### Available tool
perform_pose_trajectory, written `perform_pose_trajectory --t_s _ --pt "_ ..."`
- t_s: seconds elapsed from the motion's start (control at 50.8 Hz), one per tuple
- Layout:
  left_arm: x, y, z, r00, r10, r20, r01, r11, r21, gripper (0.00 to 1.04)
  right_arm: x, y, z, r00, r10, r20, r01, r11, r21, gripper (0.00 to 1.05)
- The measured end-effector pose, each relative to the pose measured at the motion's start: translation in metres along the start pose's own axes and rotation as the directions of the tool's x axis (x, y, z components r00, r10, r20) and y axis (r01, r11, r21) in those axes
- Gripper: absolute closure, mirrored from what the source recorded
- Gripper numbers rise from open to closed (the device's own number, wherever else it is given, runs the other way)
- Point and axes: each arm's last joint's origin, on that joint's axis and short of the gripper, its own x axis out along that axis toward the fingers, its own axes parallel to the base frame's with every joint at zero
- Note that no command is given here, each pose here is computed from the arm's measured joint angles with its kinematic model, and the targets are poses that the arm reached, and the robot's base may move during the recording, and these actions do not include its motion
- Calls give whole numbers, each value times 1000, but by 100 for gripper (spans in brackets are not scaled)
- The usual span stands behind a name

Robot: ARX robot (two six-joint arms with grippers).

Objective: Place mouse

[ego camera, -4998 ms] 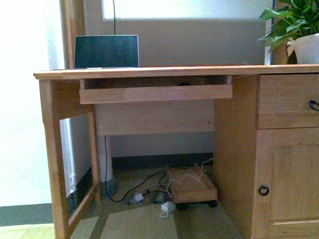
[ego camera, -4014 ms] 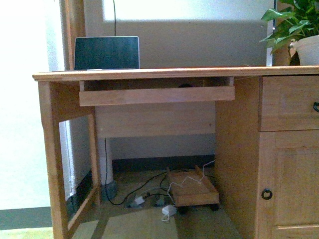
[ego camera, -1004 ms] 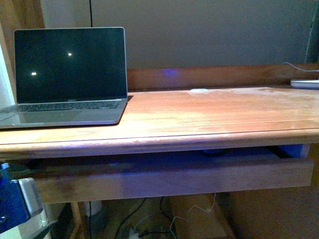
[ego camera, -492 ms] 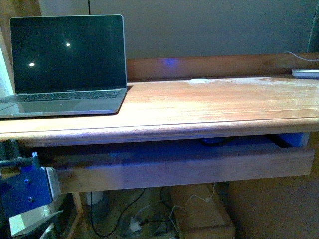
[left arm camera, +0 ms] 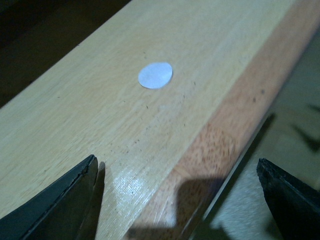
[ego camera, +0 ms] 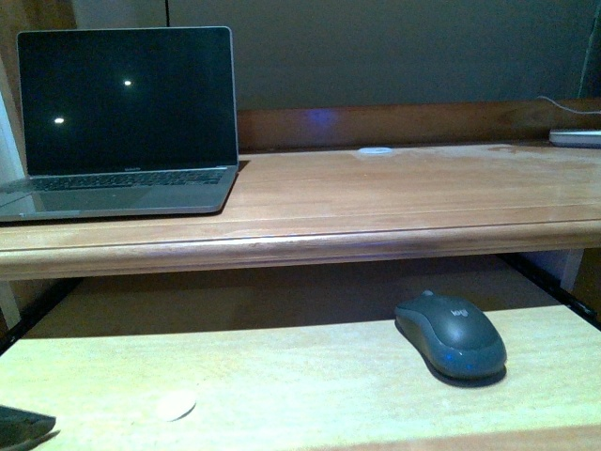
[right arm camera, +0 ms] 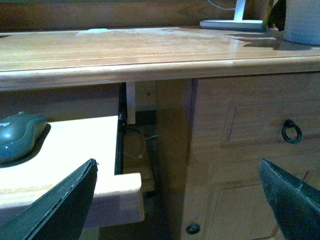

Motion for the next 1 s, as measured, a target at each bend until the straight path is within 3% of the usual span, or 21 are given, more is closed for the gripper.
perform_pose_trajectory --t_s 0.197,0.413,0.531,0.61,0.669,0.767,0.846,0.866,1.004 --pt "-37 -7 39 967 215 135 -161 932 -326 8 0 0 0 1000 0 0 0 1000 0 7" --pt "-73 -25 52 896 396 201 -212 779 -590 9 0 0 0 1000 0 0 0 1000 0 7" --pt "-82 -34 44 702 682 206 -497 675 -545 27 0 0 0 1000 -1 0 1 1000 0 7" --pt "-84 -35 36 623 765 164 -600 602 -527 39 0 0 0 1000 0 0 0 1000 0 7" --pt "-83 -37 28 615 774 148 -621 592 -514 48 0 0 0 1000 7 -4 -7 1000 1 7" --pt "-83 -39 18 642 750 157 -608 624 -490 62 5 3 3 991 88 -105 -85 996 30 7" --pt "-86 -38 12 628 763 153 -624 611 -487 72 17 6 15 988 99 -118 -96 995 33 7" --pt "-87 -42 1 617 773 150 -635 601 -485 102 70 35 75 986 166 -8 -165 986 31 7" --pt "-86 -46 -5 617 773 148 -637 602 -482 102 101 76 95 965 261 -5 -261 964 -40 7"
